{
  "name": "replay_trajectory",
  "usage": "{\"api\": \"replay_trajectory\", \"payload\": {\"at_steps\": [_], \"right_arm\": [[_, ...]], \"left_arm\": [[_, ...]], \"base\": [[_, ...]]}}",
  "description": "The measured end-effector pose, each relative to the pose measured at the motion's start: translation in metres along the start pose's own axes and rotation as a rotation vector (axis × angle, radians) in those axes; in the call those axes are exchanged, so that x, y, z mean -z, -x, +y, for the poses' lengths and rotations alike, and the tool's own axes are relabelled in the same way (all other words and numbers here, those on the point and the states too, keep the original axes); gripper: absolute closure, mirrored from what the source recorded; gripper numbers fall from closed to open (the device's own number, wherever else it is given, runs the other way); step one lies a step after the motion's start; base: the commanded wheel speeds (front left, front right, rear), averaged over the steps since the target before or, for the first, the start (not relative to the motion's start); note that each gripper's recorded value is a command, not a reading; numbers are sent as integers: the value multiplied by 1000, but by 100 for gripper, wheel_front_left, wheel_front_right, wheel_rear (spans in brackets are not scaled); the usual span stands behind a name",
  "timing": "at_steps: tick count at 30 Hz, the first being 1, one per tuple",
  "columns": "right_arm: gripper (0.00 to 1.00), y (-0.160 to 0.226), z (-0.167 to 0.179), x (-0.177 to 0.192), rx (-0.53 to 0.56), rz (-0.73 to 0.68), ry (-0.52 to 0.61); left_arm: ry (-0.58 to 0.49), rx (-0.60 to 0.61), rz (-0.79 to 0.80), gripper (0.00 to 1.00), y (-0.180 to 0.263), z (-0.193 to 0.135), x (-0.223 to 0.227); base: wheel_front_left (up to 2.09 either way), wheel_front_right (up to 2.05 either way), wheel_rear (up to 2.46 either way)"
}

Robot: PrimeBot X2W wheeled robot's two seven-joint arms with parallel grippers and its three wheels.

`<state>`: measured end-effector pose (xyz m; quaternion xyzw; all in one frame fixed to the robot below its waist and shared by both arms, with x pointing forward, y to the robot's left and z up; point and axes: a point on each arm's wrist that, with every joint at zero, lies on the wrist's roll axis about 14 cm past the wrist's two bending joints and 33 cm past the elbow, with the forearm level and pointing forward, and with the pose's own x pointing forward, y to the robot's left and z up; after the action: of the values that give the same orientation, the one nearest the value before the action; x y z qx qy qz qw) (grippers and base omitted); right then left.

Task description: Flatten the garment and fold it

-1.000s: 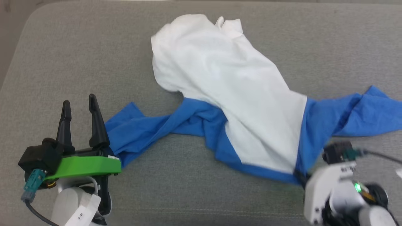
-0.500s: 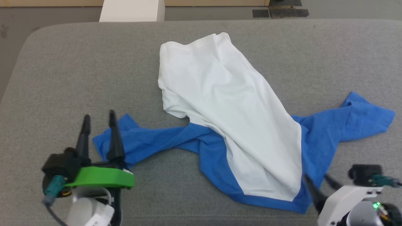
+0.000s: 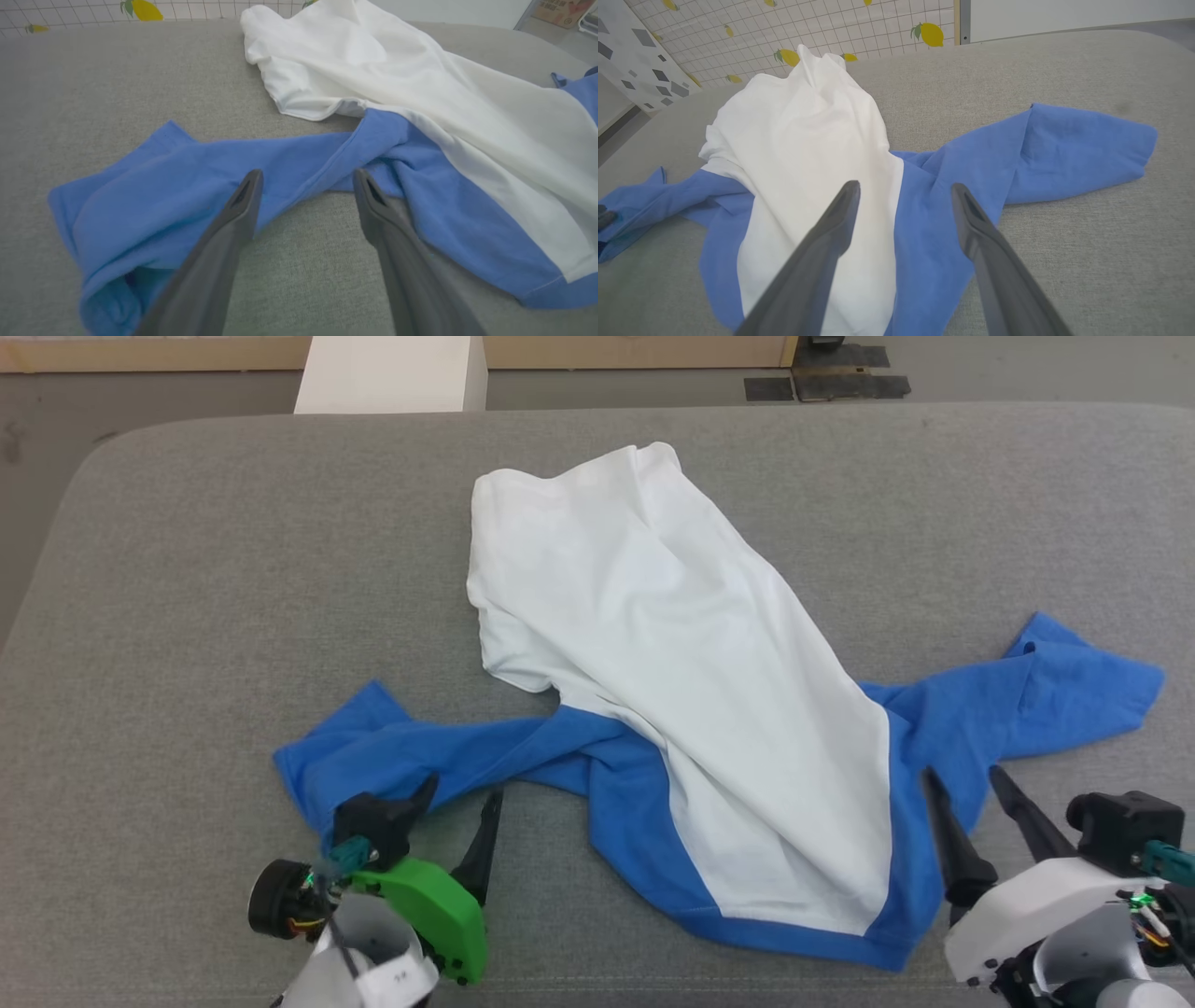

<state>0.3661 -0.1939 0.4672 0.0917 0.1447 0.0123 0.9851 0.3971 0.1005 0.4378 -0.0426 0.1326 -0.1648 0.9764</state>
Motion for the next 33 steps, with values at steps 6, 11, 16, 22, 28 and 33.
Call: {"api": "replay_trajectory", "payload": {"at_steps": [6,11,16,22,28,33], "right_arm": [[0,-4,2,2,-6,6,-6],[0,-7,2,6,-6,19,-12],[0,-8,0,5,0,18,-14],[0,-9,3,4,-11,8,-30],[0,-13,6,5,-20,12,-28],[0,-19,9,9,-31,26,-27]], "left_arm": [[-40,32,133,0,-15,2,18],[-89,41,238,42,-22,11,33],[-109,65,295,100,-21,11,42],[-65,110,268,100,-17,5,25],[166,236,127,100,-4,-4,-48],[150,160,110,100,6,47,-81]], "base": [[0,0,0],[0,0,0],[0,0,0],[0,0,0],[0,0,0],[0,0,0]]}}
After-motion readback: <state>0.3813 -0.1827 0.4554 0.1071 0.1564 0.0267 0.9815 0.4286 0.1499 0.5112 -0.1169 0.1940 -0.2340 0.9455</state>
